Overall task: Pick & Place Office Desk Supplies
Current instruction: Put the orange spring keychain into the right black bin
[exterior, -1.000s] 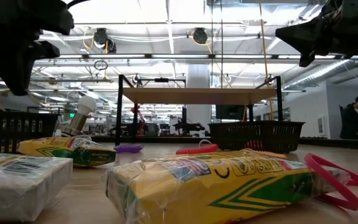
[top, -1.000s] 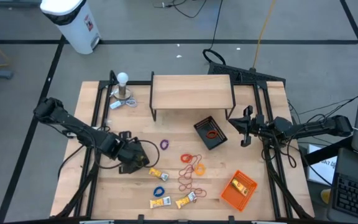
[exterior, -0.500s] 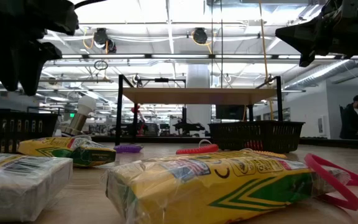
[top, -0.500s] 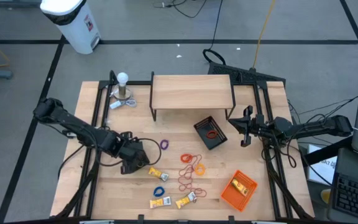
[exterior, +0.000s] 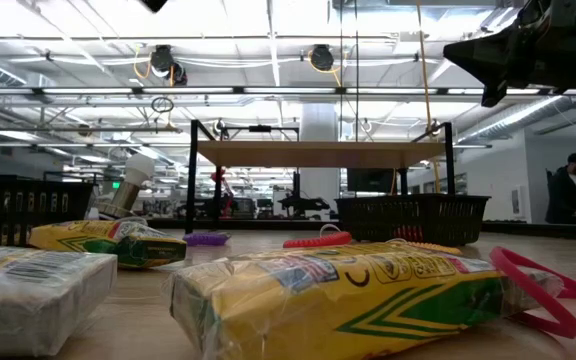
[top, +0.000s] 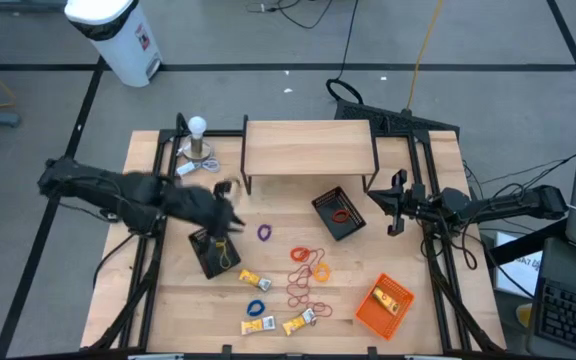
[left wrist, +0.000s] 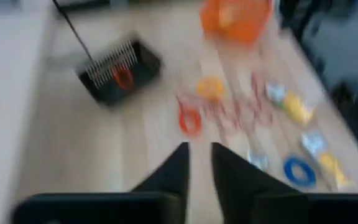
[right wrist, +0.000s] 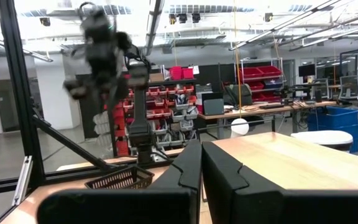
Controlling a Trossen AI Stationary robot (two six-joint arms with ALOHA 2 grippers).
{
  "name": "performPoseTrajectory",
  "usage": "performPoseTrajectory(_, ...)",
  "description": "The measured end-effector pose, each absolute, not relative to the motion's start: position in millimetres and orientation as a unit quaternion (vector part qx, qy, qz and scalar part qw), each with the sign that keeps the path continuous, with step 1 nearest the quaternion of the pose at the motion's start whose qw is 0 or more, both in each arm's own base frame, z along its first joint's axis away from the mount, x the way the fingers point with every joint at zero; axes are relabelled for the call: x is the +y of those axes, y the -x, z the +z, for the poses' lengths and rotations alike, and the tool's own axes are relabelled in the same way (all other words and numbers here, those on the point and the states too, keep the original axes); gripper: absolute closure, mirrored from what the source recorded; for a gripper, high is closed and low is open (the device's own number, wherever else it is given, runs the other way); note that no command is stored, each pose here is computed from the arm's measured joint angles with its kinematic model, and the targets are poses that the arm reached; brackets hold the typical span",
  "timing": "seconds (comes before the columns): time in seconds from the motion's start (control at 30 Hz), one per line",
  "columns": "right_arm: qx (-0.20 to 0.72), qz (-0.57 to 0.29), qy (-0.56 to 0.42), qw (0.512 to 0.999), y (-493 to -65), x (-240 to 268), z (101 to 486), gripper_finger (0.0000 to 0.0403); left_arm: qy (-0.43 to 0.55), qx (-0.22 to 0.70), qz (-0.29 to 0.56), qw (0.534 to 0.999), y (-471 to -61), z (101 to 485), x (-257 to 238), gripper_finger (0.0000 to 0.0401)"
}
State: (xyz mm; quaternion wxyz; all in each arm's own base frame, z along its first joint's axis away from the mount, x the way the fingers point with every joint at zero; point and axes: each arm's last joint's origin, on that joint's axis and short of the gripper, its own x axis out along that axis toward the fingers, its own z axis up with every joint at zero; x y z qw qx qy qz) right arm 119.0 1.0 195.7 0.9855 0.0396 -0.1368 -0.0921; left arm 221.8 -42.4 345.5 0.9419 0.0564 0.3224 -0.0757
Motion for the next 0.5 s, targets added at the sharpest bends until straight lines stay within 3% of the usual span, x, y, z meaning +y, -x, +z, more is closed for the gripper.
performPoseTrajectory(0.1,-0.135,-0.090,-0.052,0.985,-119,1,195,0.0399,-0.047,0.283,-0.031,0.957,-210,360,-16,0.0392)
performPoseTrajectory(0.33,-0.113,-0.088,-0.065,0.988,-122,1,190,0.0399,-0.023,0.165,0.037,0.985,-151,396,10,0.0397)
performPoseTrajectory(0.5,-0.113,-0.103,-0.065,0.986,-124,1,190,0.0399,0.017,0.111,0.038,0.993,-131,381,9,0.0397)
